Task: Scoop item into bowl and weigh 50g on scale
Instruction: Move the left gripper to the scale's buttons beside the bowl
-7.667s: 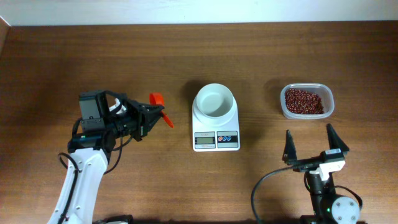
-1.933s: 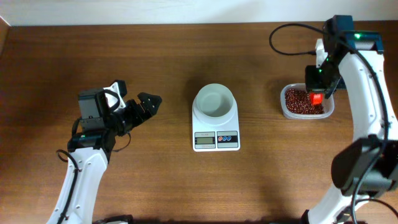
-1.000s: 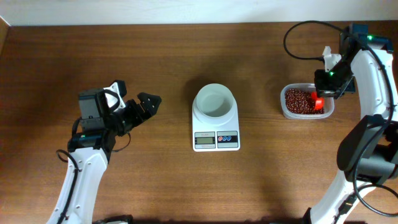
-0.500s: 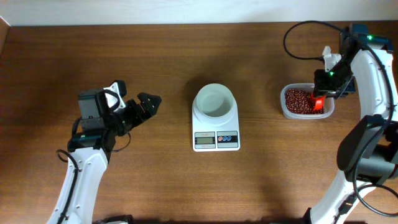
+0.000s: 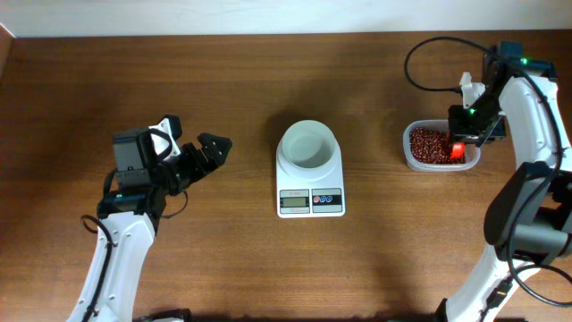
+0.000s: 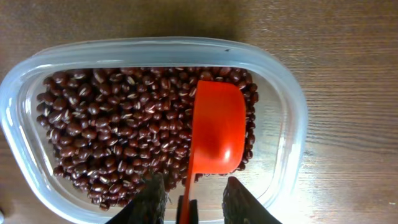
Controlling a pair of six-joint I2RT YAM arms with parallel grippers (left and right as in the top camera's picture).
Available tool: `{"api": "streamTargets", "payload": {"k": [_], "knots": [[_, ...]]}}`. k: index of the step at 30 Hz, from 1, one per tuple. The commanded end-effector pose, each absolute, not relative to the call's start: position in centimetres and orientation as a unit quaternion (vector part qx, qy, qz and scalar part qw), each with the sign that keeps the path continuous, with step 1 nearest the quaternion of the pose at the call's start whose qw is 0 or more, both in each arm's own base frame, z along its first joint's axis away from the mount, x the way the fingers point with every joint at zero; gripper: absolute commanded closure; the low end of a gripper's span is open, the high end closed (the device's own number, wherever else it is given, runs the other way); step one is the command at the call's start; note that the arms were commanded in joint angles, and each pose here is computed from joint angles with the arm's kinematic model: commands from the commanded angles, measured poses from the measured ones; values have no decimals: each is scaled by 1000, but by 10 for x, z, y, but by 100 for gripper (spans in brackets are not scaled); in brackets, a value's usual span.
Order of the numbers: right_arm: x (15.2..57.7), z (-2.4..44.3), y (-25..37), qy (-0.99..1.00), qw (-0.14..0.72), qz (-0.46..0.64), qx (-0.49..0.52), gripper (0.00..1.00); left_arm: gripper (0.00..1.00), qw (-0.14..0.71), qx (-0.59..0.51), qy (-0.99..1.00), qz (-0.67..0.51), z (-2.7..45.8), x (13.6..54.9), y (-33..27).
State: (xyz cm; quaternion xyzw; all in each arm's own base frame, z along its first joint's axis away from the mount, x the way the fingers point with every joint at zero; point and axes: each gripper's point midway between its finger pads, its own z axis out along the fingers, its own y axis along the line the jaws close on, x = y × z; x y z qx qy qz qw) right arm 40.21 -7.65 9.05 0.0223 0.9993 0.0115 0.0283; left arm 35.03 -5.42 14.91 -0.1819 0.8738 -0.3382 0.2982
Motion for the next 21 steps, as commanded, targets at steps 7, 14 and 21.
{"api": "streamTargets", "payload": {"k": [7, 14, 21], "knots": [[400, 85, -81, 999, 21, 0, 25, 87, 1, 311, -174, 875, -329, 154, 354, -51], [401, 85, -82, 999, 23, 0, 25, 90, 1, 309, -175, 875, -329, 154, 353, -51], [402, 85, -82, 999, 25, -1, 25, 94, 100, 306, -151, 883, -321, 150, 348, -53]]}}
